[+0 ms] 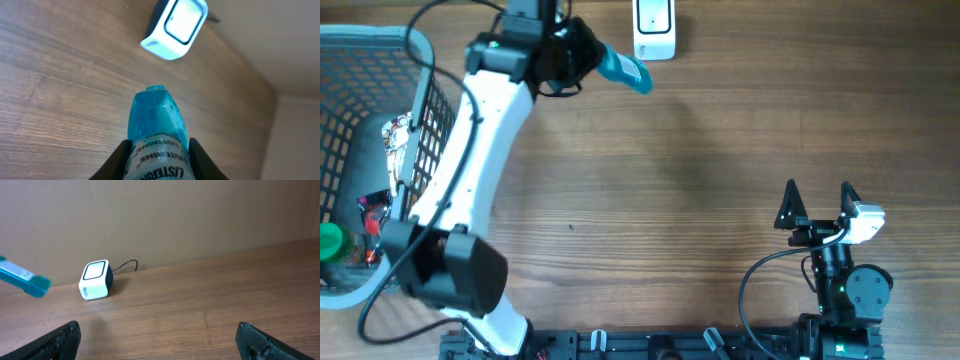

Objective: Scan the item barcode
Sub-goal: 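Lift the bottle out with the left gripper and set it on the table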

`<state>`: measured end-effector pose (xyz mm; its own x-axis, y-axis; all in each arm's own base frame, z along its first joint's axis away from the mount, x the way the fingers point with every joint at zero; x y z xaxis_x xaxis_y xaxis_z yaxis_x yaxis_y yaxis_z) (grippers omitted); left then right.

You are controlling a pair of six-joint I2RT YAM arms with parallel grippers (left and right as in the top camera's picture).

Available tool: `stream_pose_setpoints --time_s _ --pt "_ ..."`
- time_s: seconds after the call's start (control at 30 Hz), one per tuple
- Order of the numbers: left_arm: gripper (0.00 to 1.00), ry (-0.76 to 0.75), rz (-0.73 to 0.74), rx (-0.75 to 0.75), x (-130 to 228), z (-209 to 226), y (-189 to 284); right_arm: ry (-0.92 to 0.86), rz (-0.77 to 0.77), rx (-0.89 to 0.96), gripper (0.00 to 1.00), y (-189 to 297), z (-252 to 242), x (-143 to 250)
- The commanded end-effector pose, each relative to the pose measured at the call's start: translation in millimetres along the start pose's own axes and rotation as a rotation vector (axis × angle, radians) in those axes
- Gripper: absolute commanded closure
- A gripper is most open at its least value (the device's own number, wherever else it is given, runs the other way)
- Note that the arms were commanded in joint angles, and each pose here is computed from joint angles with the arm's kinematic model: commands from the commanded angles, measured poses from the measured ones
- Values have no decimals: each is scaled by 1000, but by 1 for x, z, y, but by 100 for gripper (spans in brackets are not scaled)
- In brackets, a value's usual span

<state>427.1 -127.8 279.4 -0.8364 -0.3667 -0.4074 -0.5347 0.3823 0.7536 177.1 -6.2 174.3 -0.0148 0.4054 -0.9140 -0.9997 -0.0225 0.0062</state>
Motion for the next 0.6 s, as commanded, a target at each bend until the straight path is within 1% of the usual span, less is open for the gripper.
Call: stream_pose_setpoints --time_s 0.0,0.13,0.2,0.23,0.27,0.3,0.4,0.5,0.57 --pt "96 -21 -21 -140 3 10 -20 7 -4 -20 0 0 3 -1" --pt "95 -17 -17 -332 9 34 -20 7 -4 -20 0 0 3 -1" --pt "92 -21 -11 -436 14 46 -15 7 -4 -20 0 0 3 -1" --pt "88 -24 -10 -473 15 51 -14 7 -4 -20 0 0 3 -1" --pt "88 -26 -9 -495 16 53 -12 7 -4 -20 0 0 3 -1" --pt "90 -27 -5 -516 17 56 -11 7 -4 -20 0 0 3 -1" --pt "93 -29 -1 -526 18 57 -11 7 -4 -20 0 0 3 -1" --pt "93 -28 2 -529 18 58 -13 7 -4 -20 0 0 3 -1" --pt "90 -28 25 -543 21 62 -22 7 -4 -20 0 0 3 -1"
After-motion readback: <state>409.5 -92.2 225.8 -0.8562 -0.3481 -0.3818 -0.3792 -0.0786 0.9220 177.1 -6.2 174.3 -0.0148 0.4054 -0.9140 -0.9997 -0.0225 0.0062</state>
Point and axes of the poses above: each gripper's point midway between its finger pads, its own y axis back along the fingers, its own z axis along the line the jaws close on, x = y × z, the point moved 7 cm from there along y, back along the fingers, and after that the axes turned 12 degrees about -y, right-handed, at the moved point
